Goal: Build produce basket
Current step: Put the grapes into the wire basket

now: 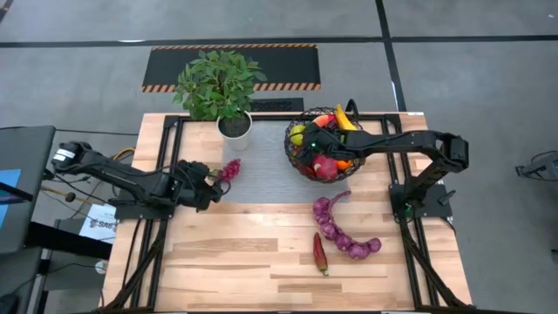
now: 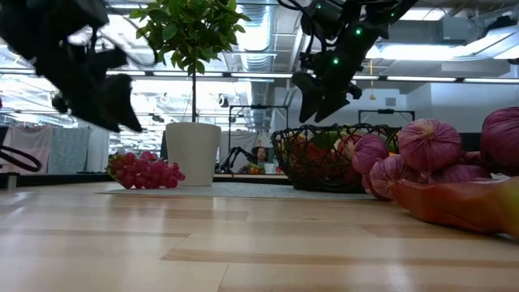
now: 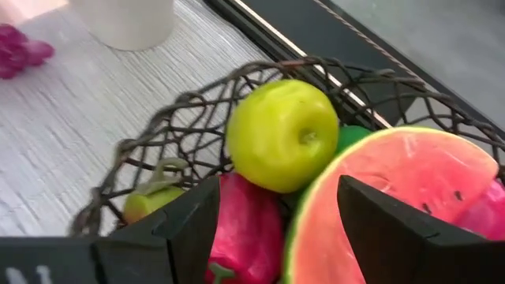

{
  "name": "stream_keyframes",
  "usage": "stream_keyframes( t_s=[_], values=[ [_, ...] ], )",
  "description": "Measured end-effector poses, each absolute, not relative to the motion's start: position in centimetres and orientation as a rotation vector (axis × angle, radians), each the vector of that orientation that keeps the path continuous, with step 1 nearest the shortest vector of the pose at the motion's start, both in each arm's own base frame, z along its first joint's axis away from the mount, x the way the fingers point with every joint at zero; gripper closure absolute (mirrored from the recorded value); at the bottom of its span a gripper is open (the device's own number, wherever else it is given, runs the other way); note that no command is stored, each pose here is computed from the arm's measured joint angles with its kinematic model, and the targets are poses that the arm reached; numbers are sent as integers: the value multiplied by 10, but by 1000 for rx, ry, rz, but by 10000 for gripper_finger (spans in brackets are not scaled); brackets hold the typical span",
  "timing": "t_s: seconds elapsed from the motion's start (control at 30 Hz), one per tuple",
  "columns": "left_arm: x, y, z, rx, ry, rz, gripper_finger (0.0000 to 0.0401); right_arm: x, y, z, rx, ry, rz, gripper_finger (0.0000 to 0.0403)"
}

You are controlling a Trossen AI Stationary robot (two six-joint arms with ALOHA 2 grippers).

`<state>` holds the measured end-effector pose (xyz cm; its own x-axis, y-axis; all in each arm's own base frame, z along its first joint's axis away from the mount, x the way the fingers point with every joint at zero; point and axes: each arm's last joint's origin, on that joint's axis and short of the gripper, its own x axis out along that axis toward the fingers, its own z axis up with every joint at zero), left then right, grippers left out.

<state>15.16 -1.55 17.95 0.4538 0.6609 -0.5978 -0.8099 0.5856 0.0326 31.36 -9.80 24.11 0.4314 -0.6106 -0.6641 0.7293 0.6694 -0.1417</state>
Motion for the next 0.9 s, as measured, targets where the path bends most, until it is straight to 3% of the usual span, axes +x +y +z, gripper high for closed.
stream_keyframes(
  t_s=[0.4,0.67,0.9],
  values=[
    [141,4,119,-383,522,866,46,321,-80,243,154,722,-776,128],
    [148,-4,117,-543,608,583,46,321,-46,236,251,807,-668,128],
    [155,-7,123,-609,554,482,46,319,-1,234,400,856,-544,128]
  ],
)
